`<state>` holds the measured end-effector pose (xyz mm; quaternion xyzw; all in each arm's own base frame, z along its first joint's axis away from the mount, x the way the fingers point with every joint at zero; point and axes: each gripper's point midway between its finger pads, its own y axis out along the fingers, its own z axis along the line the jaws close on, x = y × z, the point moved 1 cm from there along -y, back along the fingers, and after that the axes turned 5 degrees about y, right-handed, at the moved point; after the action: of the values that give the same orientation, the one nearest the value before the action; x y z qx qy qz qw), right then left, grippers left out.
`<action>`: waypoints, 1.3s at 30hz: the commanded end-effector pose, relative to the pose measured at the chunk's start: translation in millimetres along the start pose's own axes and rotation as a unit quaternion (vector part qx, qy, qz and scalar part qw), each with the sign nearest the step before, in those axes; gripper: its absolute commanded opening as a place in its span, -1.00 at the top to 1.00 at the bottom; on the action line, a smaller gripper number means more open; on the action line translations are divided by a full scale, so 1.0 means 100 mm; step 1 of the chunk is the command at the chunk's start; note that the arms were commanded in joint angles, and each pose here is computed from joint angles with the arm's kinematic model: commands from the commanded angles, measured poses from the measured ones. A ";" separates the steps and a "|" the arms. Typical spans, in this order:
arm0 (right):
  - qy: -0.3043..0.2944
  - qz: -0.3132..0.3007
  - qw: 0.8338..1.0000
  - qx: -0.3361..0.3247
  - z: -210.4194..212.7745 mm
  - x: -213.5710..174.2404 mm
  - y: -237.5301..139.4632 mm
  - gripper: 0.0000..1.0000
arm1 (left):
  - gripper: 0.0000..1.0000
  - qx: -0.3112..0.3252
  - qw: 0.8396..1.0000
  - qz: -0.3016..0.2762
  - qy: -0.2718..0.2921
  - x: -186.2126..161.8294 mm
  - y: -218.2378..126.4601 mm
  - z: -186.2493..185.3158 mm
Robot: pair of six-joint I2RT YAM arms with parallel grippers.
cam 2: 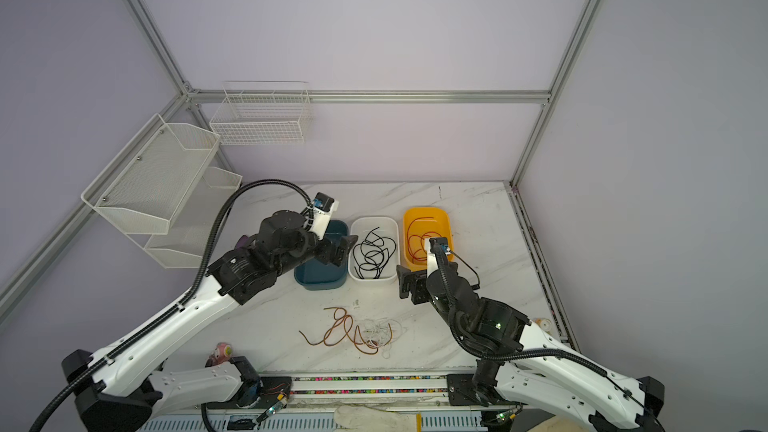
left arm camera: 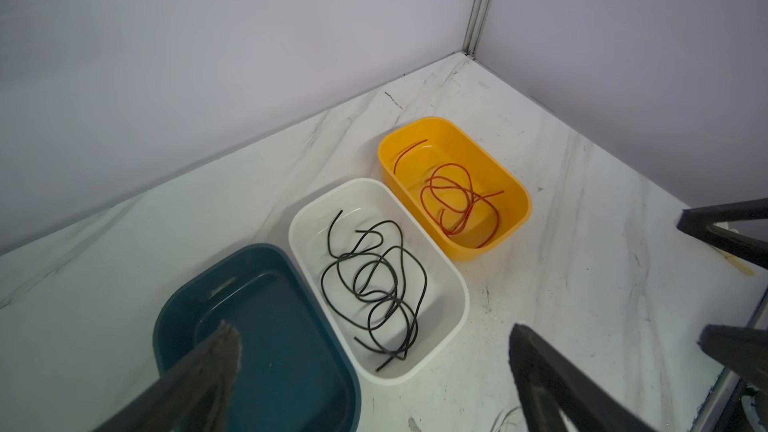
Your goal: Untangle the cables
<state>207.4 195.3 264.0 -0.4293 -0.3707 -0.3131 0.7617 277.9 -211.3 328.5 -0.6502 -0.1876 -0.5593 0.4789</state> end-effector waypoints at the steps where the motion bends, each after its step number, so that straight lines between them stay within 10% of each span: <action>1: 0.020 0.072 0.995 0.064 0.27 -0.30 0.16 -0.95 | -1.00 0.052 0.999 -0.007 0.014 -0.28 -0.21 0.20; 13: 0.053 0.160 0.981 0.094 0.54 -0.92 0.34 -0.70 | -1.00 0.068 0.996 0.040 0.041 -1.11 -0.34 0.26; 39: -0.006 0.256 0.965 0.051 0.69 -1.94 0.27 -0.11 | -1.00 0.052 0.995 0.078 0.046 -1.19 -0.27 0.21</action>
<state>104.5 301.9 120.2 -0.4596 -0.2709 -0.0741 0.8426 232.2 -144.5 233.6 -0.6143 -0.1500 -0.5280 0.5668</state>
